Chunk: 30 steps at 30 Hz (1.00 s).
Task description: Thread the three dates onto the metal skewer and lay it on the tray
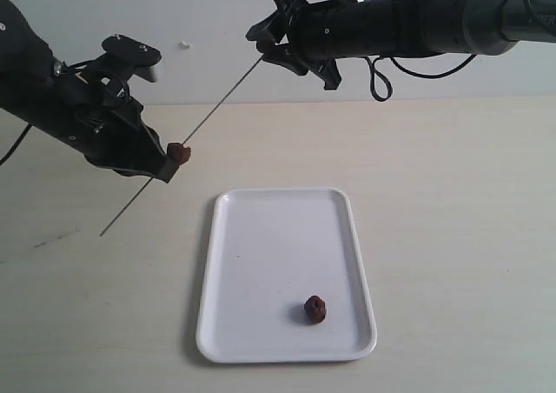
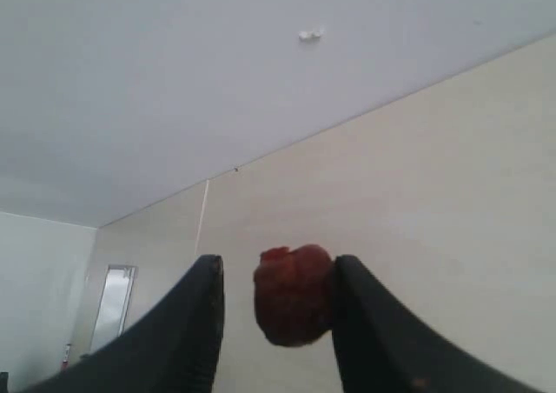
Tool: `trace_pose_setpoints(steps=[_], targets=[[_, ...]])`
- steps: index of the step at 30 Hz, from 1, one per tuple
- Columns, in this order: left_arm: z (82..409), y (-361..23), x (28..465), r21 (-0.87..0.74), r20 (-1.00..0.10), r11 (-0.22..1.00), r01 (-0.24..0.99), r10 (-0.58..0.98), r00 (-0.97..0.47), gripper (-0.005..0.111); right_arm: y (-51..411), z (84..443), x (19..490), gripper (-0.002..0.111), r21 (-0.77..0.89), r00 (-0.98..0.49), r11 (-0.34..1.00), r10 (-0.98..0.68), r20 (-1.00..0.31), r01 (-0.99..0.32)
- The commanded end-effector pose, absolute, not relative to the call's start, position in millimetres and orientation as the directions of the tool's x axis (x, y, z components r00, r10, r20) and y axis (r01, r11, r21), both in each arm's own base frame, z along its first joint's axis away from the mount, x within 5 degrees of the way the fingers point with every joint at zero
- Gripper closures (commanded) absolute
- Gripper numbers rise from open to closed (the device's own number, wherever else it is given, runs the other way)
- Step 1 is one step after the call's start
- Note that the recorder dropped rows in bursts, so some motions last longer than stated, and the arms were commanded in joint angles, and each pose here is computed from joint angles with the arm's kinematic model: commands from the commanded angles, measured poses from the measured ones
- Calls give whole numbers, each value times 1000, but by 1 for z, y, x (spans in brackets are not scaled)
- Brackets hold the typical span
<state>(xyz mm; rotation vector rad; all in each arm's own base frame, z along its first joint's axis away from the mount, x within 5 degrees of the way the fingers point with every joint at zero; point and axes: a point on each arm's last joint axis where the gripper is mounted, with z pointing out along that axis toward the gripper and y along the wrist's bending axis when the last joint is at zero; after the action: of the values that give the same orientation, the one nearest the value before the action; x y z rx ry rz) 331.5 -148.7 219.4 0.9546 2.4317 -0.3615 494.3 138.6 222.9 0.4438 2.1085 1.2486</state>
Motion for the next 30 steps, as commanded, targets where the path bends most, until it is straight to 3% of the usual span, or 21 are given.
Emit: trace_pose_setpoints(steps=[1,13,30], targets=[[227,-153,332,-71,-580,716,695,537,-612,107,136,230,495,71,868,-726,495,579,-370,-47],[227,-157,328,-203,-556,754,624,436,-708,107,136,230,495,75,868,-726,495,579,-370,-47],[213,-164,338,-257,-497,743,618,447,-744,107,136,230,494,76,868,-728,495,576,-370,-50]])
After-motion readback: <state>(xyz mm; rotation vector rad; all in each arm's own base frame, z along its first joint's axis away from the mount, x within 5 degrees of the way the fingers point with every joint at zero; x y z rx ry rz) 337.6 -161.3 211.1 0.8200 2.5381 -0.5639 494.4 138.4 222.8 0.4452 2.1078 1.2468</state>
